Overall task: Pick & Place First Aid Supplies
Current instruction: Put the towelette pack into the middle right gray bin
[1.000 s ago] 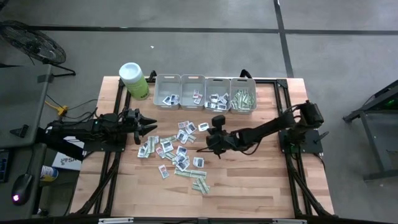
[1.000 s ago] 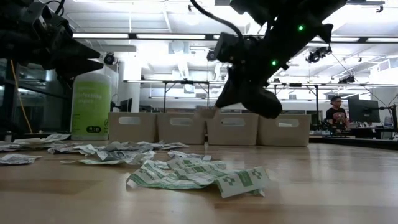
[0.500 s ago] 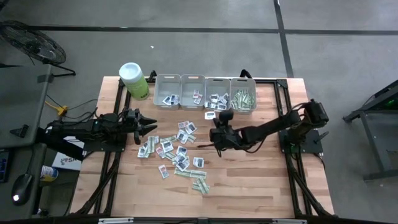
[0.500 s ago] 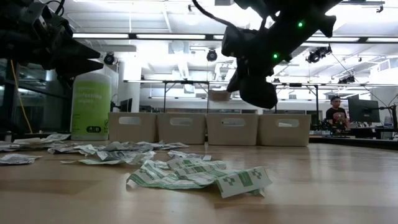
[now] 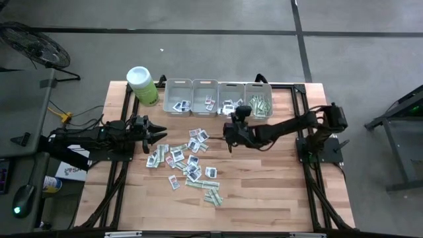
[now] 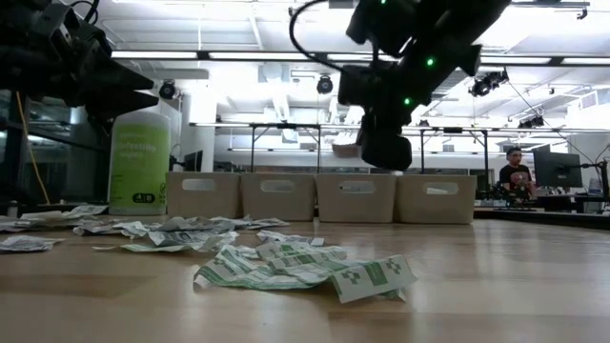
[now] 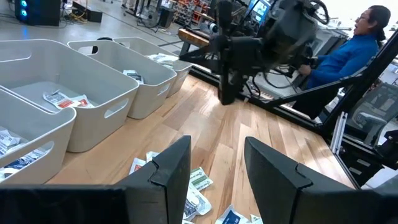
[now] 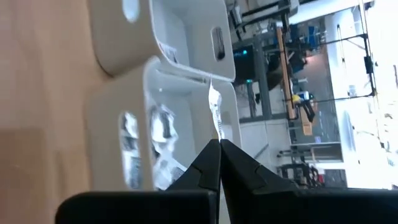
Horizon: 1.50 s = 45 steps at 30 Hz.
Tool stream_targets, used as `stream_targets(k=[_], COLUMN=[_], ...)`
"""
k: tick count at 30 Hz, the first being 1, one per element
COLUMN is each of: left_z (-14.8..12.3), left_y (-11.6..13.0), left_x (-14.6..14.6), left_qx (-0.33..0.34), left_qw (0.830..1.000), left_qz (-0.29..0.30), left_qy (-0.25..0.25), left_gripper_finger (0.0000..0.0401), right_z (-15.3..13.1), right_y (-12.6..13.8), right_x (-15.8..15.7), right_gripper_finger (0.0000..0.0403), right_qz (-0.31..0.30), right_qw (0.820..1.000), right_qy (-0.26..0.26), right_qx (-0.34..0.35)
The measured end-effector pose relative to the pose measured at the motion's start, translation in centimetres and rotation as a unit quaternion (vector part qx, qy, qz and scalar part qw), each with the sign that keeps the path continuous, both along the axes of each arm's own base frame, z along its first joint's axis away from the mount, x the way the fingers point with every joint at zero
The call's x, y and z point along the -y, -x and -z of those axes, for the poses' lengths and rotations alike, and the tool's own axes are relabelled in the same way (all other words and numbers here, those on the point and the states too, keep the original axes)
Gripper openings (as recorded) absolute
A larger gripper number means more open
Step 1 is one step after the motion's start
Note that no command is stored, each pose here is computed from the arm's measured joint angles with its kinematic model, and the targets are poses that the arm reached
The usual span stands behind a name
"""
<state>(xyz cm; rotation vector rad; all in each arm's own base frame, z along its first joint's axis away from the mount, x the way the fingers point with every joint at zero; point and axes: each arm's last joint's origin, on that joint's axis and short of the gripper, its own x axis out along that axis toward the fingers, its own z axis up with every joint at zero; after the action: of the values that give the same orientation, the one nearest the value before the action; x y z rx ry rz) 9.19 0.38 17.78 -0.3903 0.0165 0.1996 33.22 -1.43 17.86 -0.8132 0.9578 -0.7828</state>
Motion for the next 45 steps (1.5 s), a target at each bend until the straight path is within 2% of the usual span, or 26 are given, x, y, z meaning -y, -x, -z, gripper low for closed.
stream_targets(k=[7,18,23,30,35,45], left_z=[0.0,0.0,0.0,0.0,0.0,0.0], left_y=[0.0,0.0,0.0,0.0,0.0,0.0], left_x=[0.0,0.0,0.0,0.0,0.0,0.0], left_qx=[0.0,0.0,0.0,0.0,0.0,0.0], left_qw=[1.0,1.0,1.0,1.0,1.0,1.0], left_qz=[0.0,0.0,0.0,0.0,0.0,0.0], left_qy=[0.0,0.0,0.0,0.0,0.0,0.0], left_gripper_finger=[0.015,0.015,0.015,0.015,0.015,0.015], right_z=[0.2,0.3,0.5,0.7,0.7,0.7], right_y=[0.2,0.7,1.0,1.3,1.3,1.1], right_x=[3.2,6.1,7.1,7.8,7.9,7.4], right_gripper_finger=[0.0,0.0,0.0,0.0001,0.0024,0.0102], right_qz=[0.009,0.003,-0.016,-0.047,-0.047,-0.041], right_qw=[0.999,0.996,0.99,0.984,0.984,0.986], right_qy=[-0.014,-0.018,-0.021,-0.041,-0.041,-0.04], right_qx=[-0.035,-0.091,-0.138,-0.168,-0.169,-0.154])
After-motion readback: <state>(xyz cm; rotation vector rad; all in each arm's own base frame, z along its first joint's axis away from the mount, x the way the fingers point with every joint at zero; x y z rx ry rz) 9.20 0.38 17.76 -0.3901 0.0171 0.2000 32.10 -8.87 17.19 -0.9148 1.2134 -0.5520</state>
